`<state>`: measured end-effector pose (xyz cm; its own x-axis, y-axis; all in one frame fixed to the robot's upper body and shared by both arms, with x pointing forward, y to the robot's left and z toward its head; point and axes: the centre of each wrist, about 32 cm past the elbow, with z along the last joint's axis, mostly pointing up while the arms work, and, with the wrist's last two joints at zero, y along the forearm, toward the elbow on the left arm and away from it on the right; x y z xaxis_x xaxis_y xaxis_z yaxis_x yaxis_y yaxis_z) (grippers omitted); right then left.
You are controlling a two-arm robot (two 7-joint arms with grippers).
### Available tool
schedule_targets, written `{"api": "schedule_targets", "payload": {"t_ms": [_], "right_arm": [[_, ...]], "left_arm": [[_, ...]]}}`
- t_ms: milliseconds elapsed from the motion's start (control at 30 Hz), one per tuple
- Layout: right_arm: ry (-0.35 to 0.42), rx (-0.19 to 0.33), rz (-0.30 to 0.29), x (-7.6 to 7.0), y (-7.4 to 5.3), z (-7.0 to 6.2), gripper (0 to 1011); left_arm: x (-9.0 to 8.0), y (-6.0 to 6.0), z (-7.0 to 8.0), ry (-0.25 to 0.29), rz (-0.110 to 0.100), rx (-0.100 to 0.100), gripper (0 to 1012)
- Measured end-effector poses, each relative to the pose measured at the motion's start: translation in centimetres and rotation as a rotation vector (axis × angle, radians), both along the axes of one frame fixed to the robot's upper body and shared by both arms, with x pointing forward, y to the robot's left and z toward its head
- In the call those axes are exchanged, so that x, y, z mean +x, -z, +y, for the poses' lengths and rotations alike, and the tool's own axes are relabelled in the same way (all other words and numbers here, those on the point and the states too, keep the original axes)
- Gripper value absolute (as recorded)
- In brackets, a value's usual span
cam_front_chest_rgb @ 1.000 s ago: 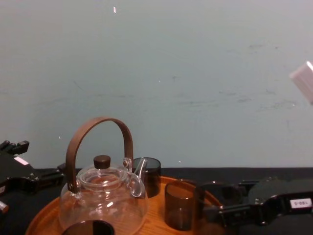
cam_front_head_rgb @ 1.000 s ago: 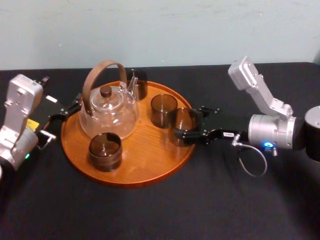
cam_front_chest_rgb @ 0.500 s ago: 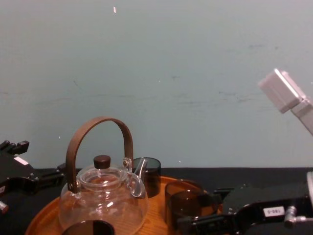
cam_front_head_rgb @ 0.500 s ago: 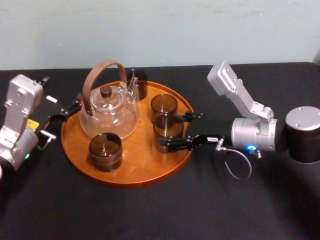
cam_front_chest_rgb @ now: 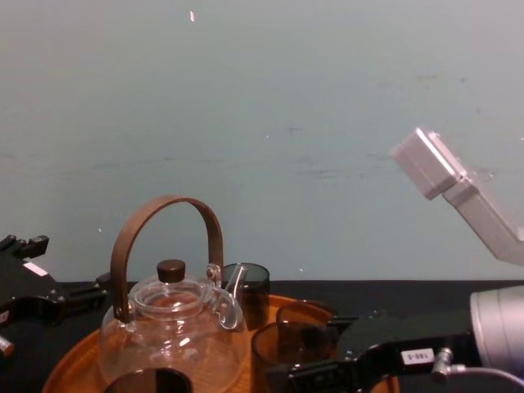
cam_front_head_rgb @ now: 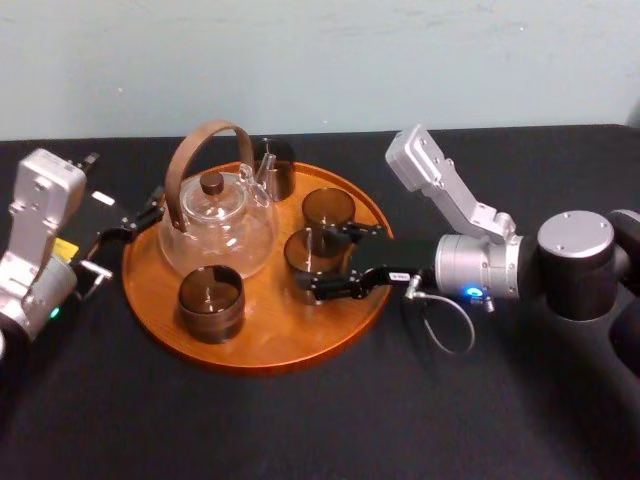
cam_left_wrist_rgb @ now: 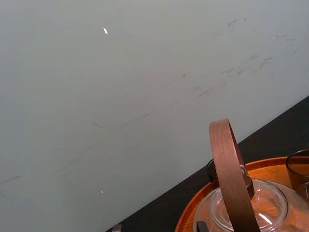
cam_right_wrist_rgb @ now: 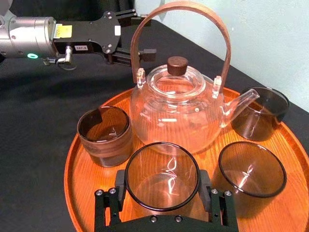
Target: Pick up the glass from the table and place it on the tray.
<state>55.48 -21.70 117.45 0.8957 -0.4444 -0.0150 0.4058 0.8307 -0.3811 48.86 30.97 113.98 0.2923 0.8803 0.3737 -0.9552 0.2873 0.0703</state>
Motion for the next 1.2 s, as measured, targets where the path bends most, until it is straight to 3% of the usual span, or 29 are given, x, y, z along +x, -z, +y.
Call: {"api": "schedule_targets", "payload": {"t_ms": [433,1200], "right_arm": [[-0.017,0.032,-0.016,0.9,1.4,0.7,904],[-0.003,0.021,0.016,1.8,2.9,1.0,904]], "left_arm": [[0.0,0.0,0.0,0.000,0.000,0.000,1001],[0.0,0.0,0.0,0.000,0.000,0.000,1001]]}}
